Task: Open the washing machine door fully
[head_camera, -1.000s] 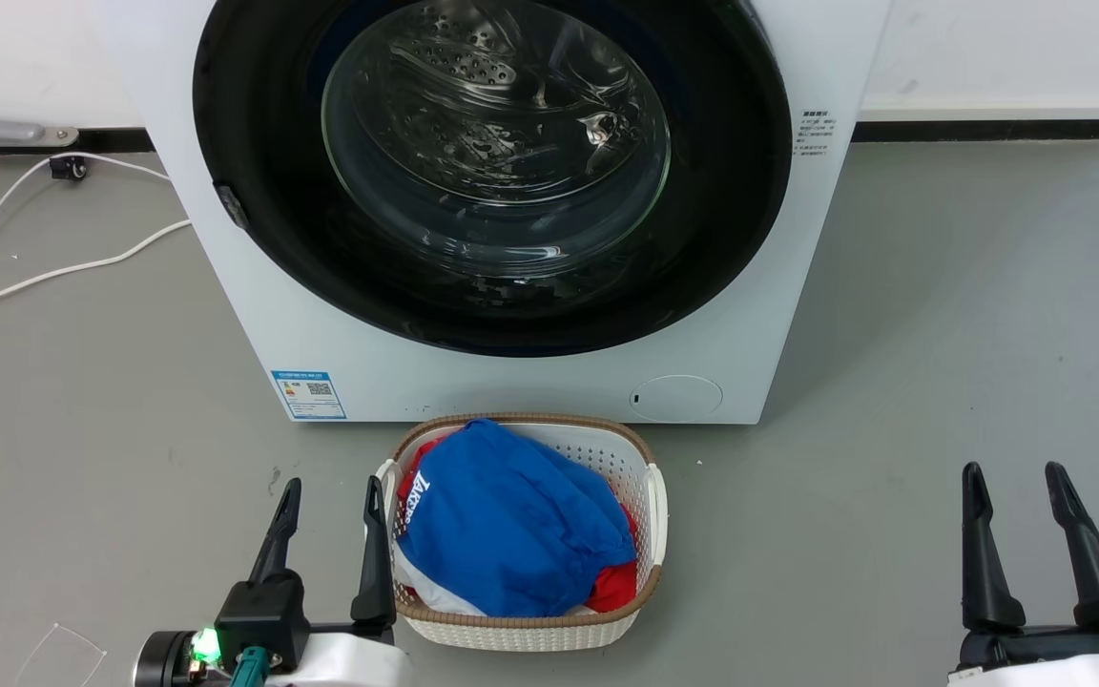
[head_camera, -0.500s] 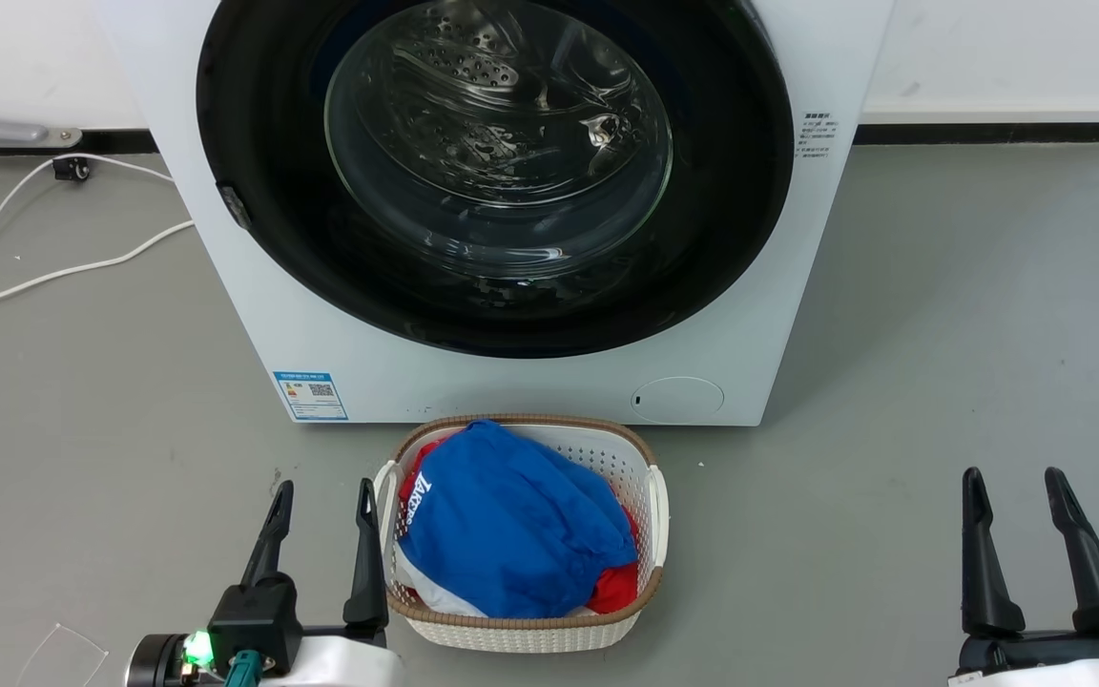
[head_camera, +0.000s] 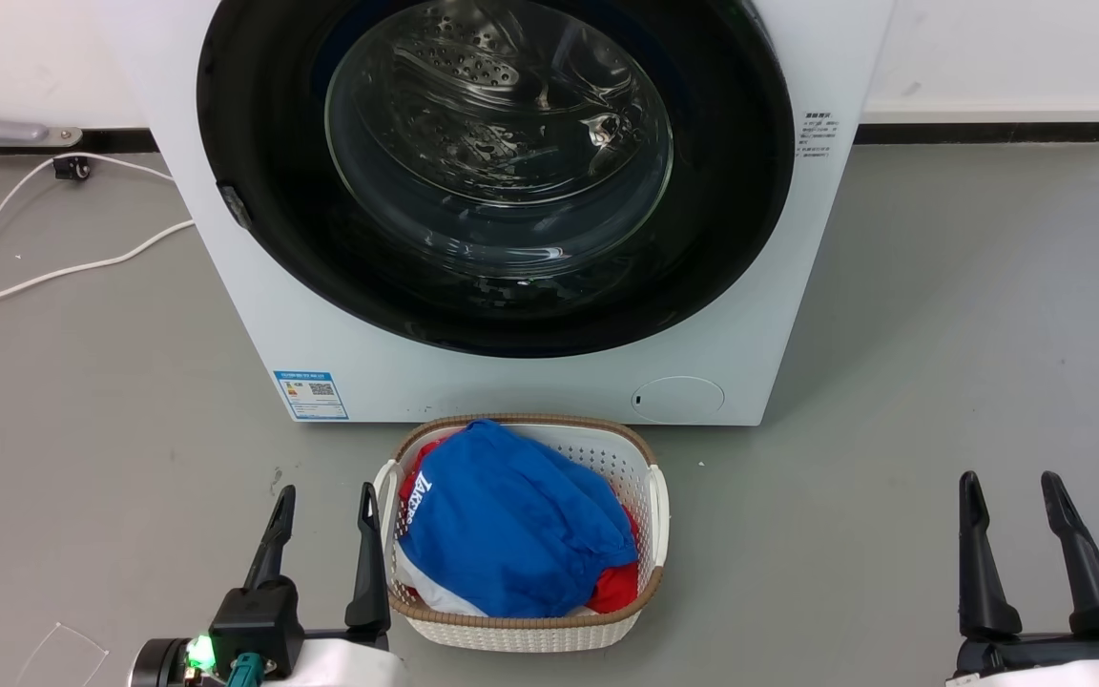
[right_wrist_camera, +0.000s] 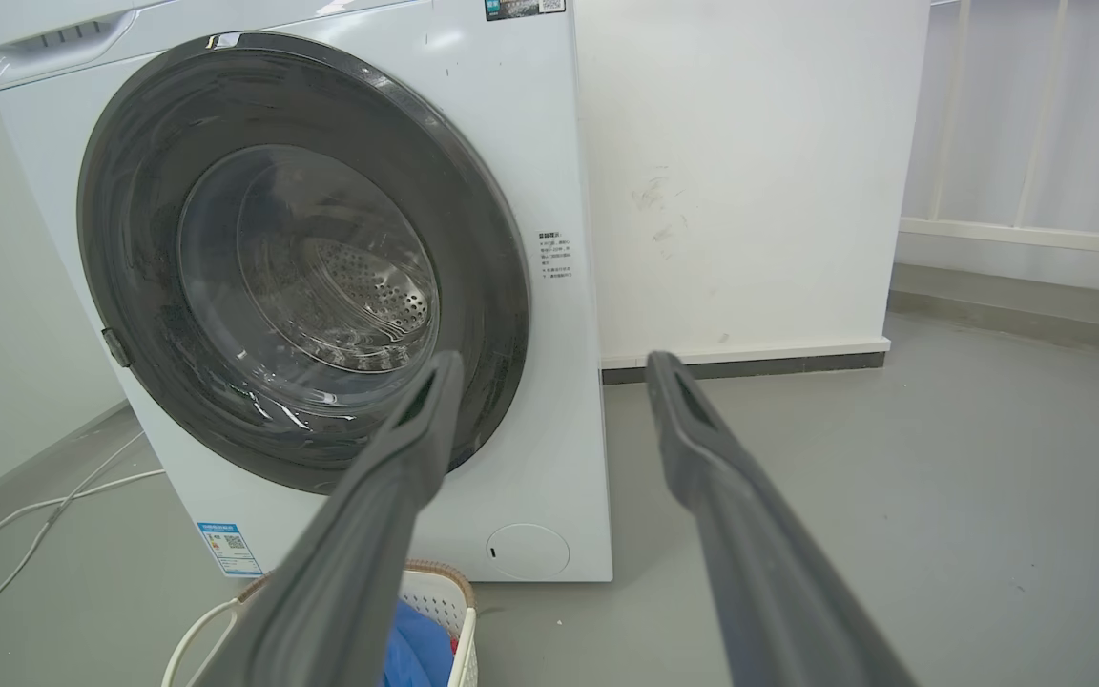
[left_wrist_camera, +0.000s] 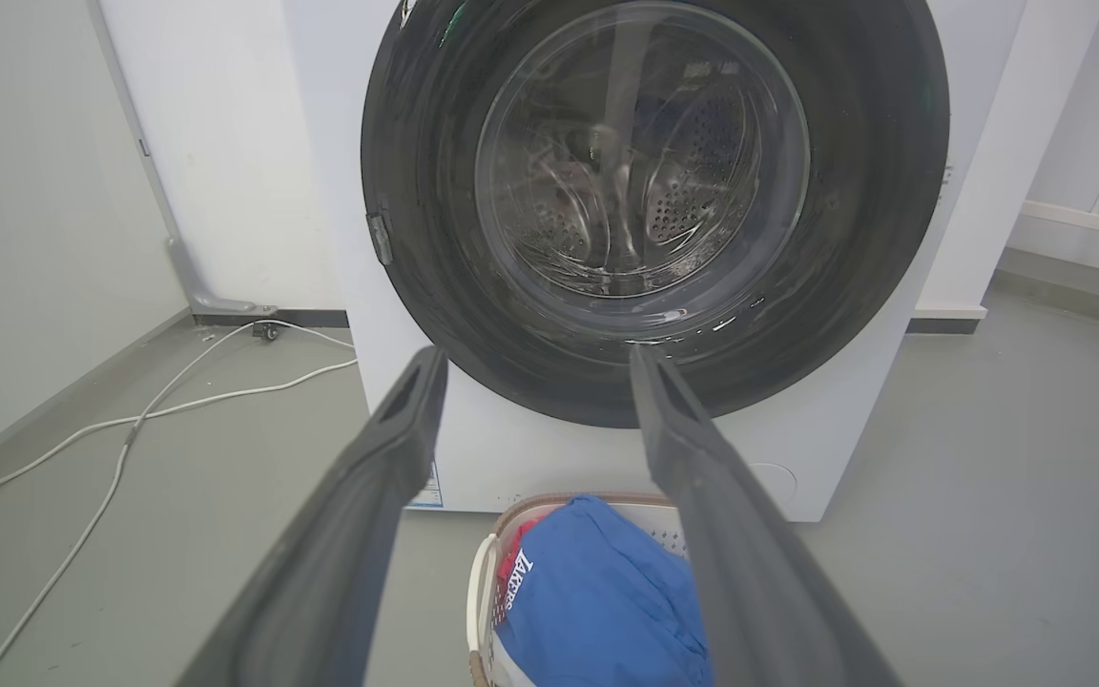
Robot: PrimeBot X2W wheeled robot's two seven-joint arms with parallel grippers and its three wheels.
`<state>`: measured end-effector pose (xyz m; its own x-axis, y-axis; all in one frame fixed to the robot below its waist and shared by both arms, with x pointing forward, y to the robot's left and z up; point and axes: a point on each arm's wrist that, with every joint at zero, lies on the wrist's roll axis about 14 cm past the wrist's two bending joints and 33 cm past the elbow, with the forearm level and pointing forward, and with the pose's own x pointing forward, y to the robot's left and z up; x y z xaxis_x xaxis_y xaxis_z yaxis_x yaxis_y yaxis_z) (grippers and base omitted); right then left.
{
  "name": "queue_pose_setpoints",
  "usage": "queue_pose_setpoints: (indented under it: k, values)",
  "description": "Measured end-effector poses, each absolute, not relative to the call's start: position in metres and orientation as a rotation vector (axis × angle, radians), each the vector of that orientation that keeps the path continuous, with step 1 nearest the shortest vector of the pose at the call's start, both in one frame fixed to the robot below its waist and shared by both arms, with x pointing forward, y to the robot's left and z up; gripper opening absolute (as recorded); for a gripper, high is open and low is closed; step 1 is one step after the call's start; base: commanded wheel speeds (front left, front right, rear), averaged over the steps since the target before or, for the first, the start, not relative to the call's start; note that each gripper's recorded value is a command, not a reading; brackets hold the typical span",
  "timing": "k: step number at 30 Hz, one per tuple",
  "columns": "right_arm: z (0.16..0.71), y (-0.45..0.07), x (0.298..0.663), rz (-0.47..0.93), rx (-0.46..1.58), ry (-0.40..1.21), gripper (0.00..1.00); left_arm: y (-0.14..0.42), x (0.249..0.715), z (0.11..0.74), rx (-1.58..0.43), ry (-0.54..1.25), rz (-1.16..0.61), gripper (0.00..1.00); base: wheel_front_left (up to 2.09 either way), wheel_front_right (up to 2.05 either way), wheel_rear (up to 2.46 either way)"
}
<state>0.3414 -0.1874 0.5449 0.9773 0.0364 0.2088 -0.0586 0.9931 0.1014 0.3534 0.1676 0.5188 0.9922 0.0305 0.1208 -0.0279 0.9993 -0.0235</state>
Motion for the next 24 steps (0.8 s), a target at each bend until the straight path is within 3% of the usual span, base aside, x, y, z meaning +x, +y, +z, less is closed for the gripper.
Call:
queue_pose_setpoints:
  k: [1, 2, 3, 4, 8, 12, 18, 24]
  values:
    - [0.545, -0.187, 0.341, 0.048, 0.107, -0.207, 1.00, 0.168, 0.353, 0.519, -0.022, -0.121, 0.030, 1.00, 0.00, 0.00, 0.00]
    - [0.545, -0.187, 0.341, 0.049, 0.107, -0.207, 0.47, 0.168, 0.353, 0.519, -0.022, -0.121, 0.030, 1.00, 0.00, 0.00, 0.00]
    - [0.545, -0.187, 0.341, 0.049, 0.106, -0.207, 0.14, 0.167, 0.353, 0.518, -0.022, -0.120, 0.030, 1.00, 0.00, 0.00, 0.00]
    - [0.545, -0.187, 0.341, 0.050, 0.107, -0.207, 0.00, 0.167, 0.353, 0.518, -0.023, -0.120, 0.030, 1.00, 0.00, 0.00, 0.00]
    - [0.546, -0.182, 0.341, 0.064, 0.115, -0.211, 0.00, 0.167, 0.353, 0.518, -0.023, -0.120, 0.029, 1.00, 0.00, 0.00, 0.00]
    - [0.548, -0.186, 0.341, 0.042, 0.295, -0.224, 0.00, 0.166, 0.354, 0.518, -0.023, -0.119, 0.026, 1.00, 0.00, 0.00, 0.00]
    - [0.525, -0.211, 0.340, -0.081, 0.782, -0.201, 0.00, 0.165, 0.354, 0.518, -0.024, -0.117, 0.023, 1.00, 0.00, 0.00, 0.00]
    - [0.510, -0.203, 0.344, -0.130, 1.253, -0.180, 0.00, 0.165, 0.352, 0.517, -0.029, -0.114, 0.023, 1.00, 0.00, 0.00, 0.00]
